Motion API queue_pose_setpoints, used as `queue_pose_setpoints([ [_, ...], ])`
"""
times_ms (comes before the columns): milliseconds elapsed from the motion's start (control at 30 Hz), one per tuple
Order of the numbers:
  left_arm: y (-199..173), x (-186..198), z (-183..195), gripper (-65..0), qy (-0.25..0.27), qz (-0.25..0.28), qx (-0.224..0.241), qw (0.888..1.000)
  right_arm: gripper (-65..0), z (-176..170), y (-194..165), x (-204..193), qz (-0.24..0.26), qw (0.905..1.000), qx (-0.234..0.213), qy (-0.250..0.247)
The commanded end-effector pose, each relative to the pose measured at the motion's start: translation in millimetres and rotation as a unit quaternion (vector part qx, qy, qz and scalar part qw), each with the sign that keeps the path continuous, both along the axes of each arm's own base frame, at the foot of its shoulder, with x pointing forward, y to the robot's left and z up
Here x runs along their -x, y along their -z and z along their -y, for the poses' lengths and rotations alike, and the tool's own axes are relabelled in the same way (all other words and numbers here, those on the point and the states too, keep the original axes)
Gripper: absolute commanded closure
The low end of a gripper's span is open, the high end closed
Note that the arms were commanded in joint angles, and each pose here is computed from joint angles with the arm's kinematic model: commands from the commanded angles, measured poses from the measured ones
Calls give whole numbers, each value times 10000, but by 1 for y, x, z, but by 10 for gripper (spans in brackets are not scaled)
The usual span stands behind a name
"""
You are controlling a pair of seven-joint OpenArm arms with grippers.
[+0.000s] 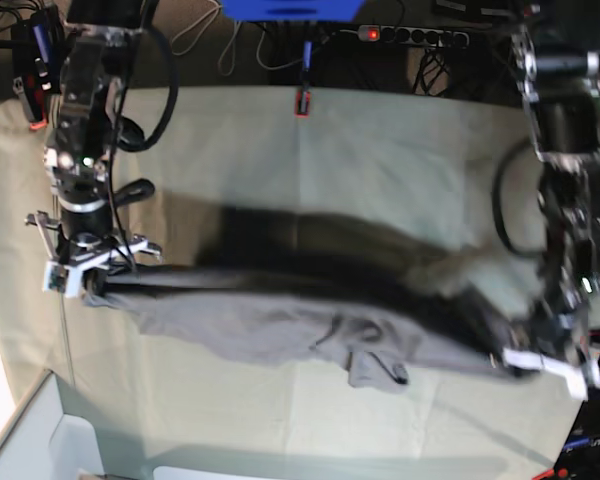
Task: Layout the t-shirt on the table in an organized manner, then fold the t-shirt properly
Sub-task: 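Lift the t-shirt with both grippers and shake it out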
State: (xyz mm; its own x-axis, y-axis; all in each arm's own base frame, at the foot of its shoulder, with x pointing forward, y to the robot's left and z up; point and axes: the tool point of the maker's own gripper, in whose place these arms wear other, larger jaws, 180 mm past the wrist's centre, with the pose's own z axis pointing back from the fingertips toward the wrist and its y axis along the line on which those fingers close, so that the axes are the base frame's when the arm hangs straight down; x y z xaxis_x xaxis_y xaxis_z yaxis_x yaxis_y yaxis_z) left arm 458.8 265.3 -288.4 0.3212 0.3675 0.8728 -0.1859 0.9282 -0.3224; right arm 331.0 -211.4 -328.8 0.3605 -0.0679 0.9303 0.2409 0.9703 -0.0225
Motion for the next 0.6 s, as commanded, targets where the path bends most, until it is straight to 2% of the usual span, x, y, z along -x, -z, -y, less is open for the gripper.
queue_pose_setpoints([
  [0,-49,-19,-7,-2,-33,556,-79,9984,0,-3,-20,-2,323,9994,98,-55],
  [167,-135,-51,4,-2,109,1301,-21,9914,0,-34,-34,26,407,9981,120,-456],
  [367,-214,-81,61,-2,649,2050,22,9766,0,-54,-38,56,357,9979,-66,-536],
  [567,-275,-95,130,-2,1130,2607,470,9576,0,-55,-34,64,275,9983,-117,-508],
])
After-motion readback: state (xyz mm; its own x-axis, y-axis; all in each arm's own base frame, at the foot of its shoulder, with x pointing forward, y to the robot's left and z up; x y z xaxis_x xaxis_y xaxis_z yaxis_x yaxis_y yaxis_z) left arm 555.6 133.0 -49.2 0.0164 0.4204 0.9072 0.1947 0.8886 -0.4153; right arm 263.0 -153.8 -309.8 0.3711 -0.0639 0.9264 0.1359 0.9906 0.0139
